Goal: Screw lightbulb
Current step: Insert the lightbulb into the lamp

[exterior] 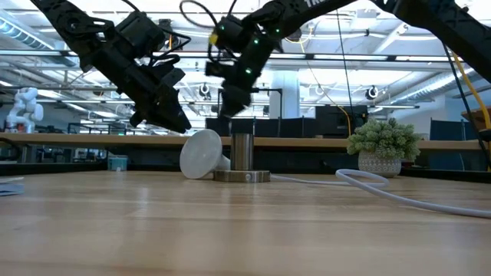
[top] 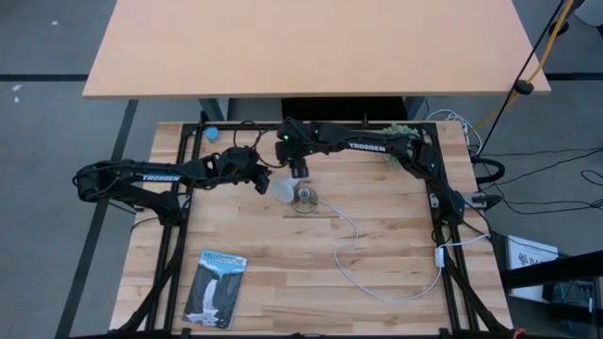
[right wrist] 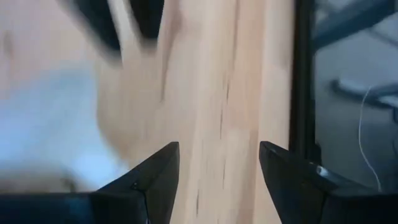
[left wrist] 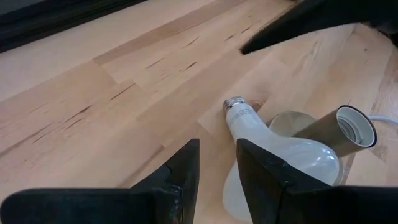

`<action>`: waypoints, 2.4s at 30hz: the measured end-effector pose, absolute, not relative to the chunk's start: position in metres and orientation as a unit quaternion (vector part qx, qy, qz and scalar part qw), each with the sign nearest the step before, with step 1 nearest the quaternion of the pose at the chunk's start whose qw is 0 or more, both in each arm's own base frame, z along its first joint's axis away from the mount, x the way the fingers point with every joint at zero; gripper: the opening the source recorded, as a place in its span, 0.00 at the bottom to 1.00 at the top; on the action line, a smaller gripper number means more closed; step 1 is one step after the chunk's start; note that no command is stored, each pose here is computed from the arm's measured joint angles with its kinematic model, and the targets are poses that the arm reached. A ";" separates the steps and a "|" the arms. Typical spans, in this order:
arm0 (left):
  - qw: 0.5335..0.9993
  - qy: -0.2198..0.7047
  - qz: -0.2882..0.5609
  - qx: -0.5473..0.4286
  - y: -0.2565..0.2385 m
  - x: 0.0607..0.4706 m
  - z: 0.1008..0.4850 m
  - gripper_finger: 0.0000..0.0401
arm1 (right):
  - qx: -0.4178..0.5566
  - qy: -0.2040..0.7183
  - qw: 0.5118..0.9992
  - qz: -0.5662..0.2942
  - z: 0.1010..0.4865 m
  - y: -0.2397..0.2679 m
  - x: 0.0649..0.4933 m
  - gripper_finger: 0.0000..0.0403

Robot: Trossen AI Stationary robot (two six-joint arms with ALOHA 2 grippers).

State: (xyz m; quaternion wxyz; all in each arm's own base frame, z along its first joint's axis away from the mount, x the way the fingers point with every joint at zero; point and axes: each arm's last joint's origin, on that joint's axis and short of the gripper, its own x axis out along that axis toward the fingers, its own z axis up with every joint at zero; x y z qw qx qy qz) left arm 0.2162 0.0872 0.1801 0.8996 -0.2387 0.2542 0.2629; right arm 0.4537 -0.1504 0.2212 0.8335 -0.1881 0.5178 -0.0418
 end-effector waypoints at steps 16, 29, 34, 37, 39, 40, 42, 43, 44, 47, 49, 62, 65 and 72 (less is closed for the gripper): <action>0.900 0.255 0.263 -0.237 0.087 0.216 0.180 0.28 | -0.197 0.600 0.770 0.094 0.177 -0.151 0.444 0.53; 0.900 0.255 0.262 -0.237 0.087 0.216 0.180 0.28 | -0.235 0.532 0.799 0.154 0.157 -0.122 0.472 0.53; 0.900 0.255 0.263 -0.237 0.087 0.216 0.180 0.28 | -0.220 0.506 0.815 0.174 0.152 -0.119 0.477 0.53; 0.900 0.255 0.263 -0.237 0.087 0.216 0.180 0.28 | -0.204 0.505 0.821 0.170 0.143 -0.120 0.481 0.53; 0.900 0.255 0.263 -0.237 0.087 0.216 0.180 0.28 | -0.186 0.512 0.822 0.164 0.138 -0.120 0.481 0.53; 0.900 0.255 0.263 -0.237 0.087 0.216 0.180 0.28 | -0.179 0.515 0.823 0.160 0.136 -0.120 0.481 0.53; 0.900 0.255 0.263 -0.237 0.087 0.216 0.180 0.28 | -0.168 0.517 0.825 0.152 0.135 -0.119 0.482 0.53; 0.900 0.255 0.263 -0.237 0.087 0.216 0.180 0.28 | -0.166 0.516 0.827 0.150 0.135 -0.119 0.482 0.52; 0.900 0.255 0.263 -0.237 0.087 0.216 0.180 0.28 | -0.167 0.514 0.828 0.149 0.136 -0.119 0.482 0.52; 0.900 0.255 0.263 -0.237 0.087 0.216 0.180 0.28 | -0.171 0.509 0.831 0.145 0.137 -0.119 0.484 0.50; 0.900 0.255 0.263 -0.237 0.087 0.216 0.180 0.28 | -0.169 0.511 0.831 0.143 0.137 -0.120 0.483 0.47; 0.900 0.255 0.263 -0.237 0.087 0.216 0.180 0.28 | -0.178 0.512 0.832 0.120 0.160 -0.121 0.476 0.13; 0.900 0.255 0.262 -0.237 0.087 0.216 0.180 0.28 | -0.183 0.510 0.833 0.109 0.174 -0.126 0.471 0.09; 0.910 0.225 0.259 -0.235 0.087 0.216 0.189 0.28 | -0.172 0.552 0.813 0.075 0.203 -0.135 0.449 0.04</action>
